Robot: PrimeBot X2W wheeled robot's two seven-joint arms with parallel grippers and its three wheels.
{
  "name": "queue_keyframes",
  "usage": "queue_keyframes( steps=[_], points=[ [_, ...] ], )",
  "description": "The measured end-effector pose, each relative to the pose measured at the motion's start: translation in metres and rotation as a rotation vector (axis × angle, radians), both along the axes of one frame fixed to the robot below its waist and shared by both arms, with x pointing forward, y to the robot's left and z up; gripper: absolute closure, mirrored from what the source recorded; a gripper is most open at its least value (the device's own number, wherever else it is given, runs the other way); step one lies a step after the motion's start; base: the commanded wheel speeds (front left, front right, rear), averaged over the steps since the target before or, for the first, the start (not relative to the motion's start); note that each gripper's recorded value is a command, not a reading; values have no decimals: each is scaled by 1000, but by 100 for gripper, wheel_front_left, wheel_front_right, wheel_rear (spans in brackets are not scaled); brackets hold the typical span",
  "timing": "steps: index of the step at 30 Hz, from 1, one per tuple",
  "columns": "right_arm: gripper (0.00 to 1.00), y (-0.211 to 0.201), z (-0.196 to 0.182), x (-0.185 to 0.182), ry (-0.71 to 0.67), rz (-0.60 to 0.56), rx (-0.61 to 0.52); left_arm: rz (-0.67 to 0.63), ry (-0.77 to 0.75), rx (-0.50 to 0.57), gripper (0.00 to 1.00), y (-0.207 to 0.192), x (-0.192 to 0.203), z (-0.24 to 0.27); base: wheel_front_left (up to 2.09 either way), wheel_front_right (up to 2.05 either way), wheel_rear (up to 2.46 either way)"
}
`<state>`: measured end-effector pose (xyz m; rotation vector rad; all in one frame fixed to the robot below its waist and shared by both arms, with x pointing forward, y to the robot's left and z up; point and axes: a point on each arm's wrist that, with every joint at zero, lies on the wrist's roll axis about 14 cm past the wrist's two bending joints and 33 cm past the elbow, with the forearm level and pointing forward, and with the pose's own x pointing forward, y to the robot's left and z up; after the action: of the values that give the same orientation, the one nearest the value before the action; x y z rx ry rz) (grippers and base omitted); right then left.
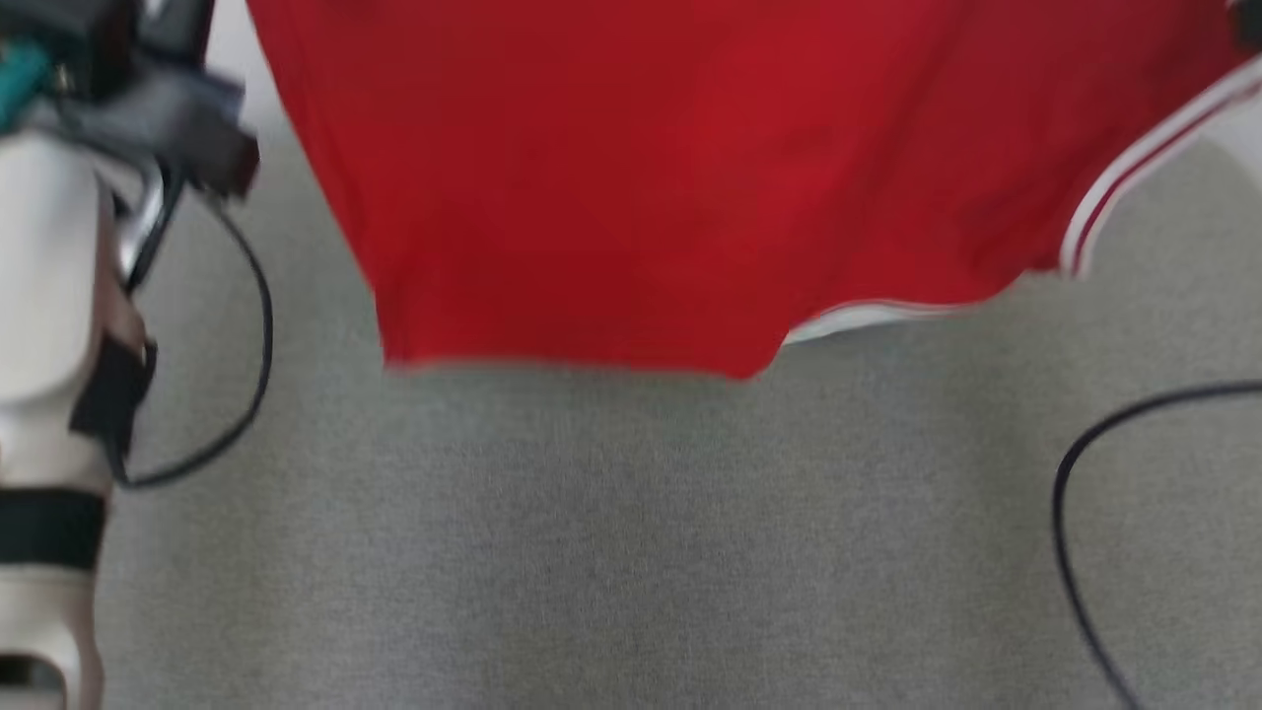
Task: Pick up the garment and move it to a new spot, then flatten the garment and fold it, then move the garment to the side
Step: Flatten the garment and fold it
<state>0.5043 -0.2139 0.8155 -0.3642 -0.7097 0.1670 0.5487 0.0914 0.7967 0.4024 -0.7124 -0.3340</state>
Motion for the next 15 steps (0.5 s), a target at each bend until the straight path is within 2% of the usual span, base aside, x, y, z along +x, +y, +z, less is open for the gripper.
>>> queue_keyframes(
  steps=[6,10,13,15],
  points=[
    [100,-23,16,52,-8,-114,-82,10,1,31,100,-21,46,-9,0,0,0],
    [100,-34,50,74,-86,-171,-84,36,-58,24,100,-28,67,1,0,0,0],
    [100,-30,70,85,-155,-175,-81,64,-98,5,100,-25,81,8,0,0,0],
    [100,-24,62,99,-150,-160,-67,73,-96,1,100,-22,91,2,0,0,0]
  ],
)
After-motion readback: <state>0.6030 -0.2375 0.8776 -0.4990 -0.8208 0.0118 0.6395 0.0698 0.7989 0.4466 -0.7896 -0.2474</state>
